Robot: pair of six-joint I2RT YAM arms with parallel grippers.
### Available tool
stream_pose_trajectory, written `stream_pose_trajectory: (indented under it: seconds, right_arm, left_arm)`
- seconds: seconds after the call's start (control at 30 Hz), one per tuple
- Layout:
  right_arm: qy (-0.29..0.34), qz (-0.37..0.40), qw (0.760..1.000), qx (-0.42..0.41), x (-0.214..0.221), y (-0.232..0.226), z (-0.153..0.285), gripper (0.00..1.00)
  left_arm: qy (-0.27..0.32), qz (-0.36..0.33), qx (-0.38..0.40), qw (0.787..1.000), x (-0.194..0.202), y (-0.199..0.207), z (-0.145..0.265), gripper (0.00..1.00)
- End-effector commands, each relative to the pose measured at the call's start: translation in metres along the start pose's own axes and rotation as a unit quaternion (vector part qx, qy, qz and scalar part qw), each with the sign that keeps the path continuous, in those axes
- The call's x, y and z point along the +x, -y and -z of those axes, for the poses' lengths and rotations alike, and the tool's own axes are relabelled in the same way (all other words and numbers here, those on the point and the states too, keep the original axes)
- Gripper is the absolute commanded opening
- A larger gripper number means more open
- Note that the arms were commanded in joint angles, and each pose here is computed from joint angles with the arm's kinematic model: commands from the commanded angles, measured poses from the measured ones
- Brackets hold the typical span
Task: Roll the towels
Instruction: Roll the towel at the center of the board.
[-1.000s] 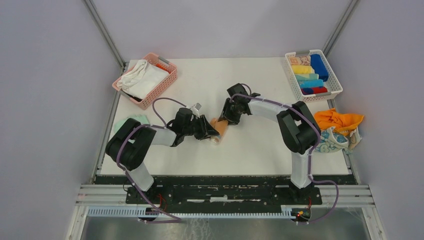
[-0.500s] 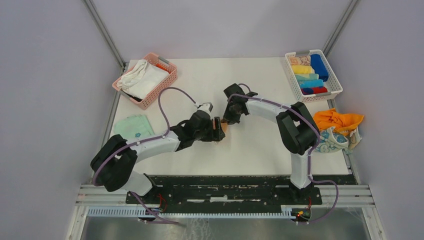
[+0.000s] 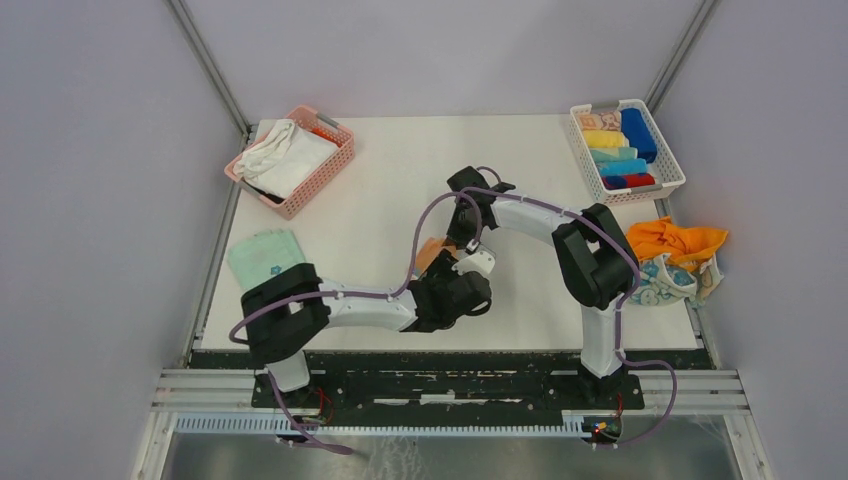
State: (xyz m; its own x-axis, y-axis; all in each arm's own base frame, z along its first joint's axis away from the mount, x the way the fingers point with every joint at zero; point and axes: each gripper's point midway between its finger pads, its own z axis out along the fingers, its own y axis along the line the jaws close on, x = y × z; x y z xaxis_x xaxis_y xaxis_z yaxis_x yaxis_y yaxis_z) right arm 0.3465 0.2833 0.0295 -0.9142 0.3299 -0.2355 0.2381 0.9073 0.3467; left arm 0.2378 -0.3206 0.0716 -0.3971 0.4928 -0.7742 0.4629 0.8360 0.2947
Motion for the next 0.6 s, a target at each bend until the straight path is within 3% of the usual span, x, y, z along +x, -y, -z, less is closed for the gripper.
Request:
stream_pose_trajectory:
  seconds: [0.0, 0.27, 0.57]
  right_arm:
    - [-0.018, 0.014, 0.999, 0.038, 0.008, 0.018, -0.007, 0.04]
    - [-0.028, 0.019, 0.999, 0.025, 0.011, 0.014, -0.008, 0.04]
    - [-0.037, 0.023, 0.999, 0.0, 0.012, 0.005, -0.007, 0.04]
  left_arm:
    - [0.031, -0.065, -0.087, 0.994, -0.018, -0.019, -0.013, 0.78]
    - [-0.009, -0.099, -0.116, 0.988, 0.017, -0.016, -0.037, 0.77]
    - [-0.072, -0.009, -0.064, 0.995, 0.043, -0.027, -0.048, 0.69]
